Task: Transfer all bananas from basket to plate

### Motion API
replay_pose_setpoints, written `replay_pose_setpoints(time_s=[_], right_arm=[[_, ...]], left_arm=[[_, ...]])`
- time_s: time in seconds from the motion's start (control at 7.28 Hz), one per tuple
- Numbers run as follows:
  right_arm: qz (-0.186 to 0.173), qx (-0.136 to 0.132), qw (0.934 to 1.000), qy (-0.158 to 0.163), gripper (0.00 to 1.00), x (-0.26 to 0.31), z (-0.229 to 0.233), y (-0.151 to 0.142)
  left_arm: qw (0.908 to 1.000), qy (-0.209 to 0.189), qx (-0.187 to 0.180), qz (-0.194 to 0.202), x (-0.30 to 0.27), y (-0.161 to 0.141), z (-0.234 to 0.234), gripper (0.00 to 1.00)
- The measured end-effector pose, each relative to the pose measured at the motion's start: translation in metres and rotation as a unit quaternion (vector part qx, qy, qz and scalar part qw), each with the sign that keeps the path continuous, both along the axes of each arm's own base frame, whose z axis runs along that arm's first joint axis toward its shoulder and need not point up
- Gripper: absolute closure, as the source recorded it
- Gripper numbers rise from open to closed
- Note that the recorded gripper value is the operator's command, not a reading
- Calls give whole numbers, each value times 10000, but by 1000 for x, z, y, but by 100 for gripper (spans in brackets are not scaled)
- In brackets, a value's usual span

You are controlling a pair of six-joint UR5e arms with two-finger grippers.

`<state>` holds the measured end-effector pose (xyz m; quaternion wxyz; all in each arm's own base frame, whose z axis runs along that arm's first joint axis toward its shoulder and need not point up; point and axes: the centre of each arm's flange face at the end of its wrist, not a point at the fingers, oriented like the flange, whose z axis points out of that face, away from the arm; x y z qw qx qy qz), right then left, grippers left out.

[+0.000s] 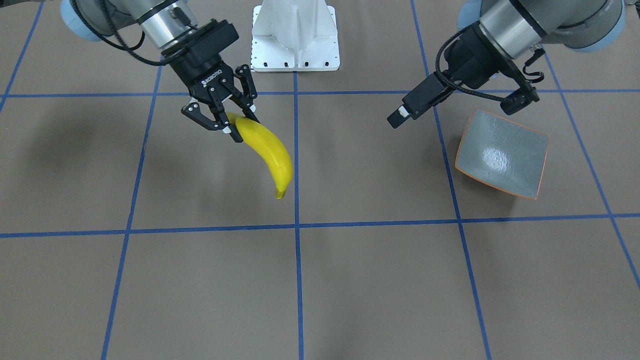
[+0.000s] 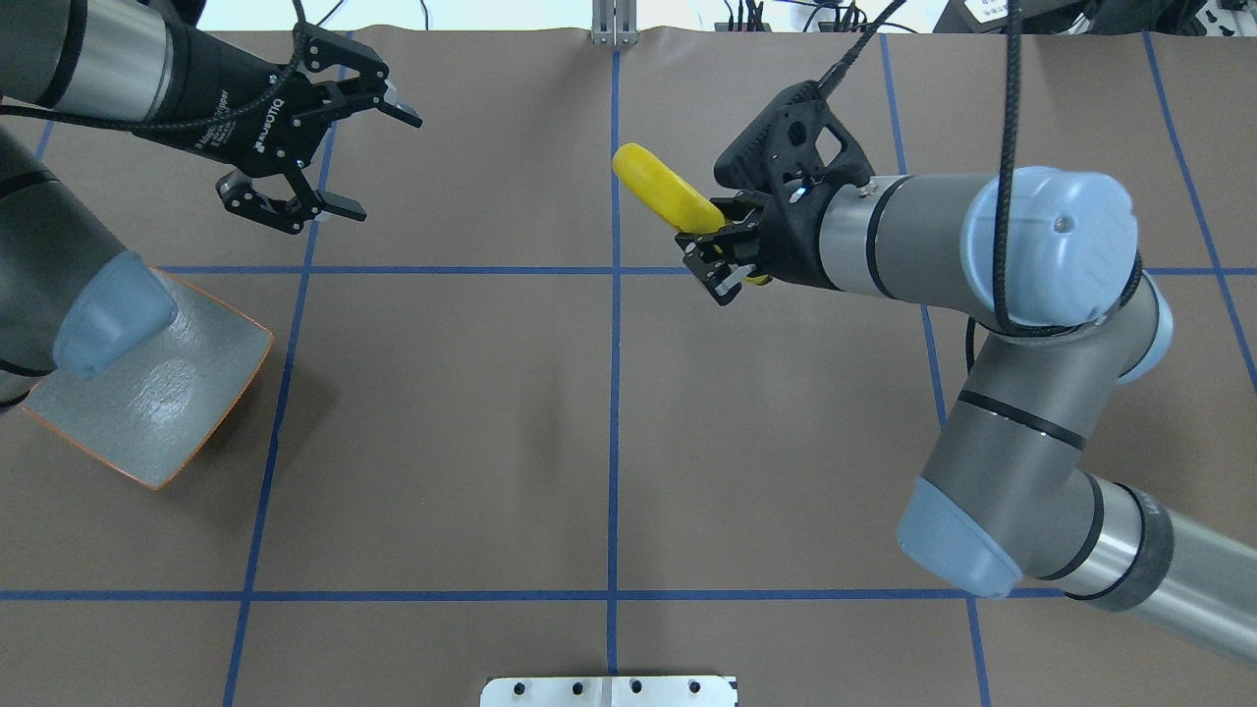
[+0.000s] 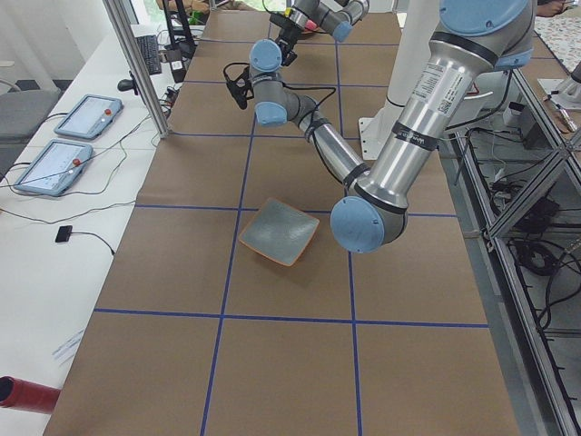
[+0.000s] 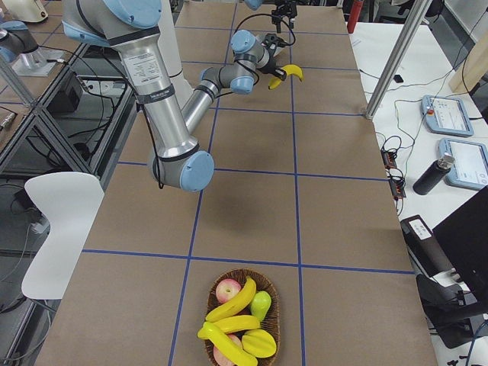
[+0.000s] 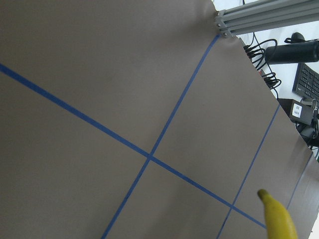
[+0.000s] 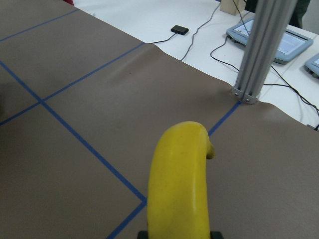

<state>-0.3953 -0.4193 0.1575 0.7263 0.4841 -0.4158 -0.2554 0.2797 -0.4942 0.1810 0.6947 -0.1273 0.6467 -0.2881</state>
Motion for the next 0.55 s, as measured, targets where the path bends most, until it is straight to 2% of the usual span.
replay_pose_setpoints(time_s=[0.14, 0.27, 0.55], right_arm=[[-112, 223, 9997, 55, 100, -14, -14, 5], [-180, 339, 9993, 46, 100, -26, -27, 7], [-233, 458, 9987, 22, 100, -39, -41, 10]], left_arm=[[10000, 14, -71, 19, 19, 9, -2, 0], [9999, 19, -95, 36, 36, 18, -4, 0], [9998, 106, -155, 120, 56, 30, -15, 0]])
